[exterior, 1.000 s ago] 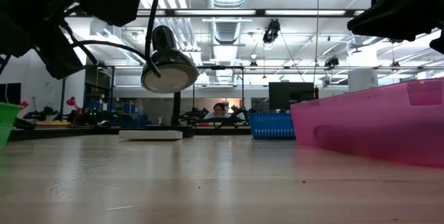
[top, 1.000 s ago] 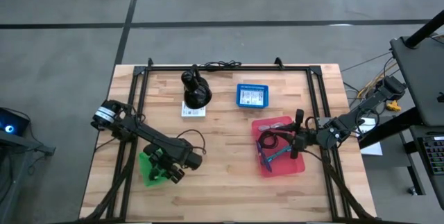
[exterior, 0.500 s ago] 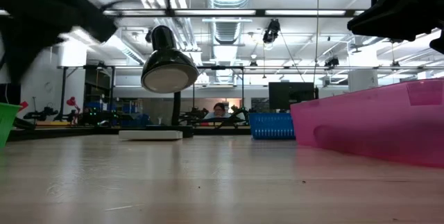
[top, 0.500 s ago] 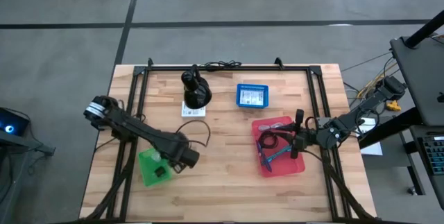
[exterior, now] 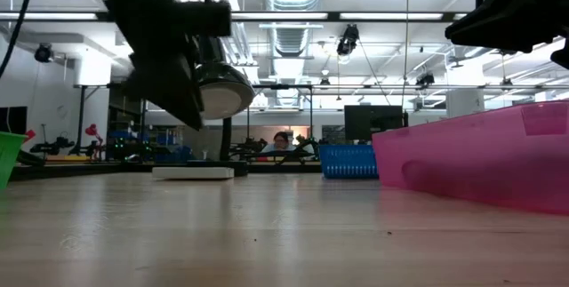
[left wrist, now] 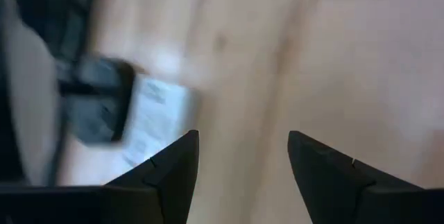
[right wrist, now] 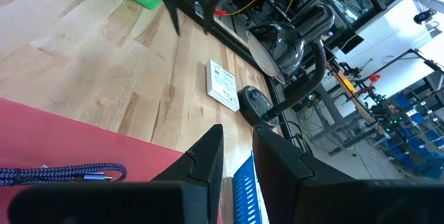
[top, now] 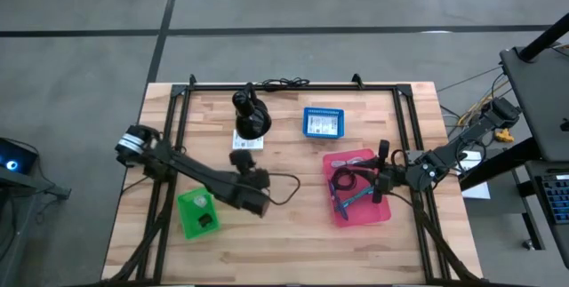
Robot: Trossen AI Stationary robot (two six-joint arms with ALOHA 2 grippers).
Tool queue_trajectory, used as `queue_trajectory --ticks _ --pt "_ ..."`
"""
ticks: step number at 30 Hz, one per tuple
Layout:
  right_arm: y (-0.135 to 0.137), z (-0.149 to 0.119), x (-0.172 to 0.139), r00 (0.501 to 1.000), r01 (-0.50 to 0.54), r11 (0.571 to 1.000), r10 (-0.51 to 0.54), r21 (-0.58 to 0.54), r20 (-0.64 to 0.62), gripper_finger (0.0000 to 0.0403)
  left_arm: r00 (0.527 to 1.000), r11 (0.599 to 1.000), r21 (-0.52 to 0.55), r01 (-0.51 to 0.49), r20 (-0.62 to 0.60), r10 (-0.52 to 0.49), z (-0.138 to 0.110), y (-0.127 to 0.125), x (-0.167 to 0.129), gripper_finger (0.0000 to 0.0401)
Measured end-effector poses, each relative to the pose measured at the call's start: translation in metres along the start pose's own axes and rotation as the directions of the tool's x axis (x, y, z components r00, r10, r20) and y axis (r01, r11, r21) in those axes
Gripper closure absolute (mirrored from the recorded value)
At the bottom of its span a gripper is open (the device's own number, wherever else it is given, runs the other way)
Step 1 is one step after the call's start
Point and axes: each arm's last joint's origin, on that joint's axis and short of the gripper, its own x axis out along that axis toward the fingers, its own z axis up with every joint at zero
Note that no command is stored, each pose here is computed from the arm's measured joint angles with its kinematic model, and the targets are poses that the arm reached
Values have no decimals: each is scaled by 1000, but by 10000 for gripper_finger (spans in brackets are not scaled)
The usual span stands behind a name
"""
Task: Pick and place items into bin
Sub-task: Put the white card reader box into the blue bin
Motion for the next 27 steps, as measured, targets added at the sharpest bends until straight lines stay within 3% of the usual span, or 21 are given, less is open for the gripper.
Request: queue_trajectory --ticks 4,6,13,27 --pt "0 0 0 1000 0 1000 0 1 0 335 984 980 94 -176 39 173 2 -5 21 196" --pt "0 0 0 1000 0 1000 0 0 0 335 979 969 140 -205 23 203 1 -7 31 196" --pt "0 0 0 1000 0 1000 0 5 0 335 965 943 240 -232 -69 255 -6 -10 64 196" --pt "0 0 0 1000 0 1000 0 7 0 335 940 937 272 -222 -197 280 -2 14 100 196"
